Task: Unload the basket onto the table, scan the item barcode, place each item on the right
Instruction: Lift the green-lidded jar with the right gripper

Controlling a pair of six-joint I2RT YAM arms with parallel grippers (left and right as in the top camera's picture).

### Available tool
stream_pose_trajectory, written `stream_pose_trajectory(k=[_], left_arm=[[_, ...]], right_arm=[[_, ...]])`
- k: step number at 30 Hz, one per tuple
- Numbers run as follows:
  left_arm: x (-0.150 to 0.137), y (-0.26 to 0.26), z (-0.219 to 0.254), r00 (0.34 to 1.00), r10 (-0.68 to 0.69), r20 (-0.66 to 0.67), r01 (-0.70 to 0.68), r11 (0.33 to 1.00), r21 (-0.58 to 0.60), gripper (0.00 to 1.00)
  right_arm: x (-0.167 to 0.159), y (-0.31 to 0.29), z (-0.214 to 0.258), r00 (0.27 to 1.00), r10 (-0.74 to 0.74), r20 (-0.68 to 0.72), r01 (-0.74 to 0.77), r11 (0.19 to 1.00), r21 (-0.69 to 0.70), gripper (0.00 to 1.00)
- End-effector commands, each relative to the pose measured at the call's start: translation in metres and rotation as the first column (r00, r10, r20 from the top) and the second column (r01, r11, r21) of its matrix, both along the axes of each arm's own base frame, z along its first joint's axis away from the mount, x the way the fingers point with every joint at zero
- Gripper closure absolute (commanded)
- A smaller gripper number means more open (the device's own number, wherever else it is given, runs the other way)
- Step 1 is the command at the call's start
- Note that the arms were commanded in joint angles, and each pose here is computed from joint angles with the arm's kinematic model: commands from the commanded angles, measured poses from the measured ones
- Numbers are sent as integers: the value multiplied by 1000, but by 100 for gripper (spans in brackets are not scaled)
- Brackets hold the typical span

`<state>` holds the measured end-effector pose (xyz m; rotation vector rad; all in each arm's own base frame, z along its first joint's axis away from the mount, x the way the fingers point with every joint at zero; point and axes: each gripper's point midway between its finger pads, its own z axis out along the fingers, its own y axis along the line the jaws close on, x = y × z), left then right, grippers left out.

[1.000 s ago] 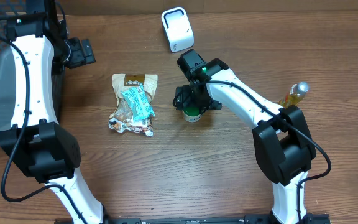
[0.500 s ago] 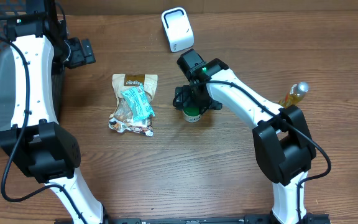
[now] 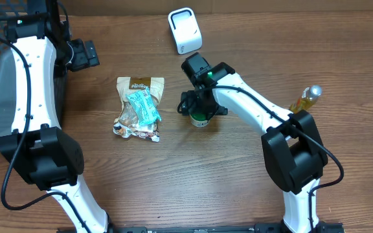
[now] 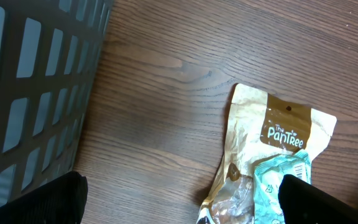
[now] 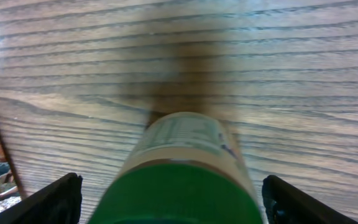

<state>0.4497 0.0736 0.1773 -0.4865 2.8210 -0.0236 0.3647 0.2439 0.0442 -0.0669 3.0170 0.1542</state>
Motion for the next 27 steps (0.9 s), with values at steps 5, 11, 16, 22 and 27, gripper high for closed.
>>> stream_pose_trajectory(k=[5,11,16,22,27], left_arm=[[3,1,6,1000,-18,19,18,1000,6,0],[3,1,6,1000,-18,19,18,1000,5,0],[3,1,6,1000,-18,19,18,1000,5,1],[3,1,6,1000,-18,19,18,1000,5,0],[3,1,6,1000,-18,18,18,1000,5,0]], right_arm=[[1,4,-1,1000,-1,10,0,1000,7,14],[1,4,-2,1000,0,9,0,1000,5,14],[0,3,-8,1000,0,-3,0,1000,-2,15],[-1,4,-8,1000,1,-4,-1,1000,-3,25],[-1,3,-9,1000,0,-5,0,1000,-4,29]])
